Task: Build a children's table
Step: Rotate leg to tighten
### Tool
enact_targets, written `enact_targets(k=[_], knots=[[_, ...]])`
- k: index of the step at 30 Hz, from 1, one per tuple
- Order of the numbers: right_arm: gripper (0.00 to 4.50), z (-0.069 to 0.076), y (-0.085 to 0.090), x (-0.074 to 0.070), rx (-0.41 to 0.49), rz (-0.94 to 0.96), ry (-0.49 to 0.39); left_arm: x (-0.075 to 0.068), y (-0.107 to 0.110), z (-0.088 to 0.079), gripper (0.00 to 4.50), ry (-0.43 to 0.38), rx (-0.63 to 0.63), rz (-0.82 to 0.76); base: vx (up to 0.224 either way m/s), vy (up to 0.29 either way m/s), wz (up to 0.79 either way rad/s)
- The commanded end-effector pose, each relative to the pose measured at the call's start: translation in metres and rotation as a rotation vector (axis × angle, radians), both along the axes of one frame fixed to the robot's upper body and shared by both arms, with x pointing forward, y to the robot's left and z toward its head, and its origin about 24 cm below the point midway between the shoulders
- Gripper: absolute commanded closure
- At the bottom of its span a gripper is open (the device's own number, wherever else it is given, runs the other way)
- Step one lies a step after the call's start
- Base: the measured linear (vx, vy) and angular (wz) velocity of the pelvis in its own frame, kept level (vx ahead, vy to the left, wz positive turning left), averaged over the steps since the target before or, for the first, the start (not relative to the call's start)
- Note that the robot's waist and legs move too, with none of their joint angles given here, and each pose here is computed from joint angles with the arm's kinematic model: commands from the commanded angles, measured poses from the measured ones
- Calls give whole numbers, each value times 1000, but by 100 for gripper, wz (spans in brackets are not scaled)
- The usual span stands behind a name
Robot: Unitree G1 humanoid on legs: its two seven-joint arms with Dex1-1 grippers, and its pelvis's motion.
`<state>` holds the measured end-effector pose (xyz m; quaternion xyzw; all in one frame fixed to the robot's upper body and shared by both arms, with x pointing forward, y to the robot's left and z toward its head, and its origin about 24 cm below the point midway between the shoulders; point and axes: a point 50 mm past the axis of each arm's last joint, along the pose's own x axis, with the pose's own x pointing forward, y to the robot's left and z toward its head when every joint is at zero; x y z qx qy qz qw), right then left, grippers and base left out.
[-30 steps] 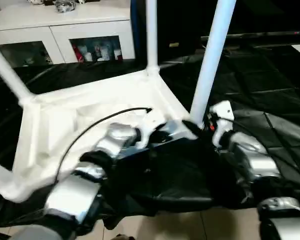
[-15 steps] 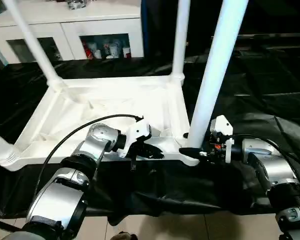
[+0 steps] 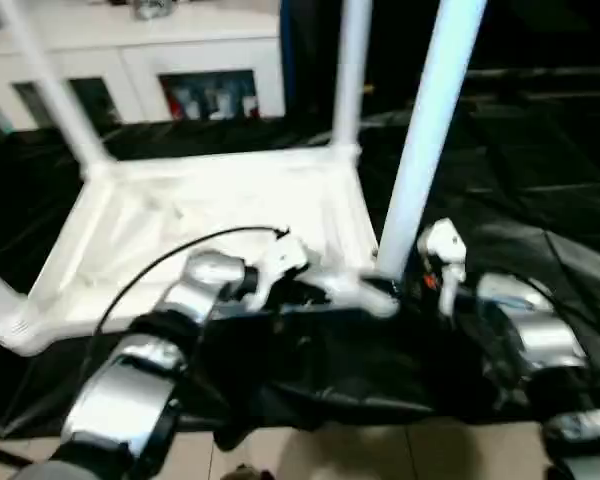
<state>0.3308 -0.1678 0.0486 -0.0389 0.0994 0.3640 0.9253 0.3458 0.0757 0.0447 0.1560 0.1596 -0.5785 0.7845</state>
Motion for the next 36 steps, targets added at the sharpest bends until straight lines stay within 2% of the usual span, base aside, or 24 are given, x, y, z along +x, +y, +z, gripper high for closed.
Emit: enact_targets(k=[1, 6, 7, 9, 12, 13, 15, 17, 21, 23, 26, 30, 31, 33, 36], knots=[[249, -30, 5, -7, -9, -111, 122, 11, -8, 13, 450, -60, -53, 122, 0, 0, 0], [250, -40, 14, 0, 7, -337, 147, 16, -26, 14, 450, -91, -46, 223, 0, 0, 0], [250, -42, 21, 3, -2, -388, 149, 15, -34, 14, 450, -110, -40, 234, 0, 0, 0], [250, -42, 32, 6, -36, -389, 126, 14, -40, 14, 450, -120, -33, 223, 0, 0, 0], [250, -37, 41, 6, -17, -315, 81, 14, -40, 14, 450, -115, -33, 209, 0, 0, 0], [194, -34, 43, 6, 18, -285, 70, 13, -40, 14, 450, -115, -32, 203, 0, 0, 0], [178, -27, 44, 5, 69, -234, 51, 13, -37, 14, 450, -113, -33, 184, 0, 0, 0], [161, -23, 42, 4, 27, -150, 14, 13, -33, 15, 450, -122, -29, 156, 0, 0, 0], [127, -18, 39, -1, 23, -27, 8, 11, -27, 14, 450, -109, -33, 100, 0, 0, 0], [127, -14, 31, -10, -21, 145, 10, 7, -18, 11, 450, -81, -24, 26, 0, 0, 0], [127, -8, 17, -20, -50, 282, 23, 3, -6, 8, 450, -55, -11, -39, 0, 0, 0], [127, -4, 10, -23, -47, 335, 35, -1, 0, 7, 450, -34, -6, -103, 0, 0, 0], [127, 0, 3, -27, -45, 387, 55, -5, 6, 7, 450, 7, -19, -179, 0, 0, 0], [127, 2, -3, -31, -48, 431, 78, -9, 10, 7, 450, 45, -30, -236, 0, 0, 0], [127, 3, -8, -34, -61, 454, 98, -12, 16, 6, 450, 74, -20, -279, 0, 0, 0]])
